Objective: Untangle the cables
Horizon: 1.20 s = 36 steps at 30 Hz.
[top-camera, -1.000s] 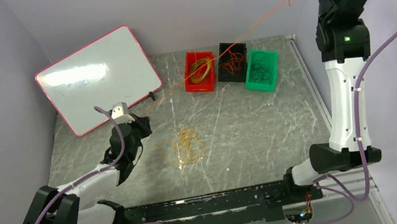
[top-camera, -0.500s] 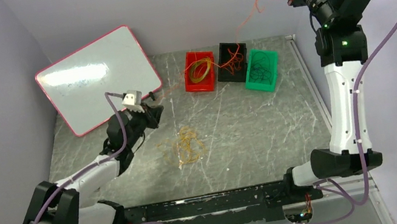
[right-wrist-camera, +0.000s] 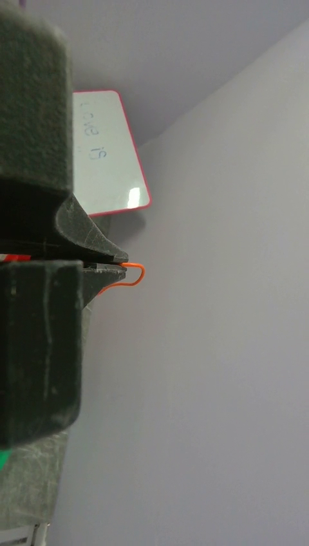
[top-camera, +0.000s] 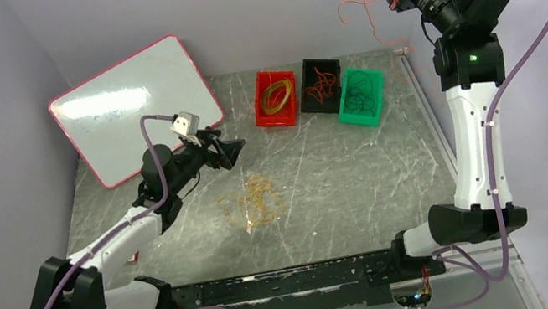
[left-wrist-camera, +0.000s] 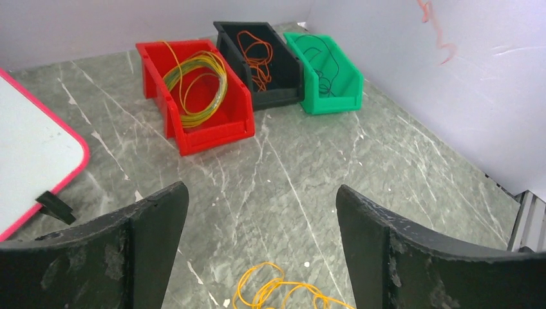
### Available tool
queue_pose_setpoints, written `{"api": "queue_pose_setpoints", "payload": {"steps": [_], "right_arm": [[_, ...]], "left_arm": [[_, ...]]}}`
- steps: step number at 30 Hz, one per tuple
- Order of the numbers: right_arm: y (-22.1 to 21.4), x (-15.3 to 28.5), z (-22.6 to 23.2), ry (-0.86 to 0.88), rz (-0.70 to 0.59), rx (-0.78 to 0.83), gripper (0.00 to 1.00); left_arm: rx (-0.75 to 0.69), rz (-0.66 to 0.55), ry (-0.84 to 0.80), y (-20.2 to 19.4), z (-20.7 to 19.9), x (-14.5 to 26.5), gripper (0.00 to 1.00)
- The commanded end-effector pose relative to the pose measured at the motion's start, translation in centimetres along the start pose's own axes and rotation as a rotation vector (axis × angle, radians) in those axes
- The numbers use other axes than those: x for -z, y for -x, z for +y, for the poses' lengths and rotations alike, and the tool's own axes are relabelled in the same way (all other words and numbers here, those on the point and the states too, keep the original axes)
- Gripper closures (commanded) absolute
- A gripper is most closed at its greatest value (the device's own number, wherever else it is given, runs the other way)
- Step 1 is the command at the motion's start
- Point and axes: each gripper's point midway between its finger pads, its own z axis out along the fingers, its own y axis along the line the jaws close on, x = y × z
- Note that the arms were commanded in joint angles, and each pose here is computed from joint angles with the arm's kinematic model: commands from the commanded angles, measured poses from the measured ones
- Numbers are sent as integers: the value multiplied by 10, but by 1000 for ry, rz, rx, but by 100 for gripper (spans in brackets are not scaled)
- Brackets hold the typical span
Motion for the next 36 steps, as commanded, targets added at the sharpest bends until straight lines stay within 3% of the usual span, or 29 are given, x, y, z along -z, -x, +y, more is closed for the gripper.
{"api": "queue_pose_setpoints", "payload": {"steps": [1, 7, 17, 26, 36], "right_arm": [[2, -10, -13, -40, -17, -15, 100], [12, -22, -36, -130, -72, -14, 100], [37, -55, -48, -111, -176, -6, 100], [23, -92, -42, 53, -207, -90, 100], [-37, -122, -53, 73, -86, -125, 100]], "left_arm": [[-36, -18, 61, 29, 4, 7, 11], [-42, 80, 243, 26, 29, 21, 6], [-70, 87, 285, 21, 37, 31, 4], [-77, 93, 301, 21, 39, 32, 4], [-75, 104, 306, 19, 41, 32, 4]]}}
